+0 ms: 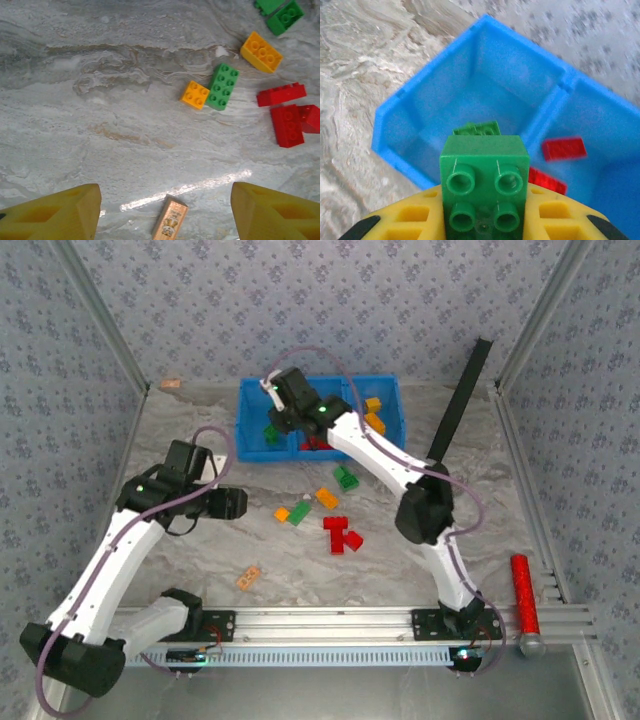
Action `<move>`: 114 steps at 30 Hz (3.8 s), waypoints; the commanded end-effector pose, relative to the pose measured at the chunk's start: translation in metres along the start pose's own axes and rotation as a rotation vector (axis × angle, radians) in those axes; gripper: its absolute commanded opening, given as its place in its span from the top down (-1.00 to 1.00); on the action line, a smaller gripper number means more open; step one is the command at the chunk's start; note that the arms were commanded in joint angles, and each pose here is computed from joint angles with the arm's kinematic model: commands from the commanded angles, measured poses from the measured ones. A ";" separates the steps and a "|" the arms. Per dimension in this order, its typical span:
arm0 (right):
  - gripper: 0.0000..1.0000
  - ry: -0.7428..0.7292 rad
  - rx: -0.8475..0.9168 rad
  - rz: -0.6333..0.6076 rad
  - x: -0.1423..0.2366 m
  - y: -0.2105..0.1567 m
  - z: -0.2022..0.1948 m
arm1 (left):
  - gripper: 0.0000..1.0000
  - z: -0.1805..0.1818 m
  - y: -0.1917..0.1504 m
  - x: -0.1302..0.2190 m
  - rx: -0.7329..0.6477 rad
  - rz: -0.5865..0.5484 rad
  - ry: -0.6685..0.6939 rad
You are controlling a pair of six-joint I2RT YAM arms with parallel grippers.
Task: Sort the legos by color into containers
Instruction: Place the lego in the container, then pick up the lego from the center of the table, then place the lego in the container.
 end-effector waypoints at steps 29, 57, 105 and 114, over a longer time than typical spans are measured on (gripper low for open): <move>-0.18 -0.065 0.286 -0.072 -0.063 0.017 0.004 | -0.45 -0.027 -0.005 -0.008 0.104 0.020 -0.179; -0.43 -0.196 -0.388 0.156 0.203 -0.171 -0.079 | -0.37 -0.104 -0.005 -0.196 -0.354 0.232 0.067; -0.54 0.163 -0.106 0.278 0.075 -0.184 0.038 | 0.38 -0.061 0.186 -0.137 0.016 -0.061 0.027; -0.53 0.191 -0.054 0.370 0.037 -0.193 0.063 | 0.38 -0.034 0.215 -0.196 0.086 -0.003 0.065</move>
Point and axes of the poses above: each hand's point on the last joint's axis, 136 mm out from that joint toward the fingers, its own x axis back along the fingers, its own z axis along the line the jaws close on, y = z × x, the point moved 3 cm from there along x, back along the fingers, and after that the axes turned 12 degrees about x, right-handed, at the moved point
